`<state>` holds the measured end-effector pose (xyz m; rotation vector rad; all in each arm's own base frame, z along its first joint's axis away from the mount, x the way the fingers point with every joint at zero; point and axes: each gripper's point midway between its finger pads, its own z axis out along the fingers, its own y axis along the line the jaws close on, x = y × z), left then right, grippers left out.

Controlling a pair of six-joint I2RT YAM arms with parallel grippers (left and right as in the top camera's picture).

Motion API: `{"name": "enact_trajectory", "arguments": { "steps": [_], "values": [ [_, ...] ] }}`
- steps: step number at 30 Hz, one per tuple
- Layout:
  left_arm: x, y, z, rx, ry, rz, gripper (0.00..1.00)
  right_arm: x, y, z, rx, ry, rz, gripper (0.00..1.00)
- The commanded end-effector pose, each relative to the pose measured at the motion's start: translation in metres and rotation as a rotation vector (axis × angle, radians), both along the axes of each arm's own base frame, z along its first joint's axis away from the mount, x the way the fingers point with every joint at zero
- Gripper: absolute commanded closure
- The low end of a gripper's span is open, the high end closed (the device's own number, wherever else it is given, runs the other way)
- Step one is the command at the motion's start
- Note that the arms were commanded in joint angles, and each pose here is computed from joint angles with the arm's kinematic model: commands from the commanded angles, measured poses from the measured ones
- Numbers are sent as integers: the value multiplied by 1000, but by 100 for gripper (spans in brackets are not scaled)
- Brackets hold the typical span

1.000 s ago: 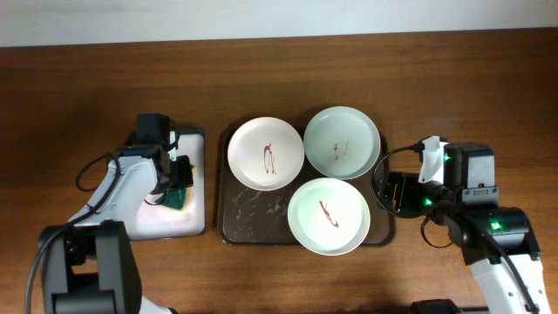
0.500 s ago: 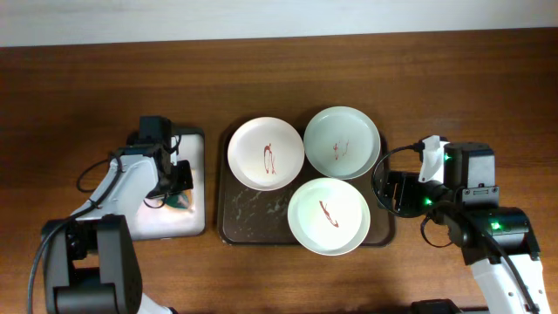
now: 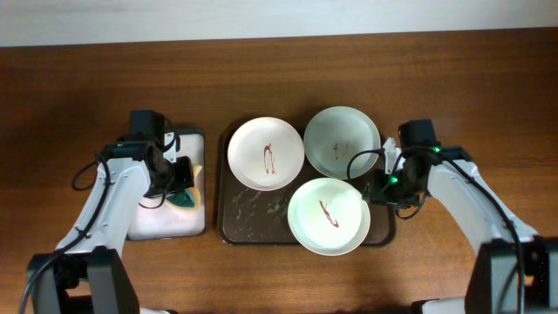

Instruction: Clean dirty plates on tray and stack at the side

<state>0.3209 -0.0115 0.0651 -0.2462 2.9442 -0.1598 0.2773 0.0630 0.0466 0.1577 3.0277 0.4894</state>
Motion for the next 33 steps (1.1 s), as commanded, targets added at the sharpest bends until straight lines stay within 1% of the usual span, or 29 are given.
{"name": "enact_trajectory", "arguments": {
  "steps": [1, 3, 7, 9, 12, 14, 19, 22, 26, 31, 33],
  "values": [
    [2, -2, 4, -16, -13, 4, 100, 3, 9, -12, 57, 43, 5, 62],
    [2, -2, 4, -16, -16, 4, 100, 3, 12, -20, 52, 58, 18, 74],
    [5, -2, 5, -15, -26, 4, 100, 0, 24, -33, 45, 83, 58, 84],
    [10, -2, 6, -15, -48, 4, 100, 0, 26, -33, 46, 78, 64, 87],
    [28, 0, 9, -3, -122, 7, 100, 1, 26, -33, 46, 78, 60, 88],
    [32, 8, 7, 40, -130, 22, 100, 0, 26, -33, 46, 79, 60, 89],
    [28, 3, -21, 21, -45, 34, 100, 1, 26, -33, 46, 78, 60, 89],
    [25, -19, -30, -5, -16, -21, 100, 1, 26, -33, 46, 78, 60, 89],
    [22, -49, -29, -26, -18, -101, 100, 1, 26, -33, 46, 78, 61, 90],
    [24, -44, -26, -19, -27, -89, 100, 1, 26, -33, 46, 78, 61, 90],
    [33, -38, -11, -17, -73, -73, 100, 1, 26, -33, 46, 78, 61, 90]
  ]
}}
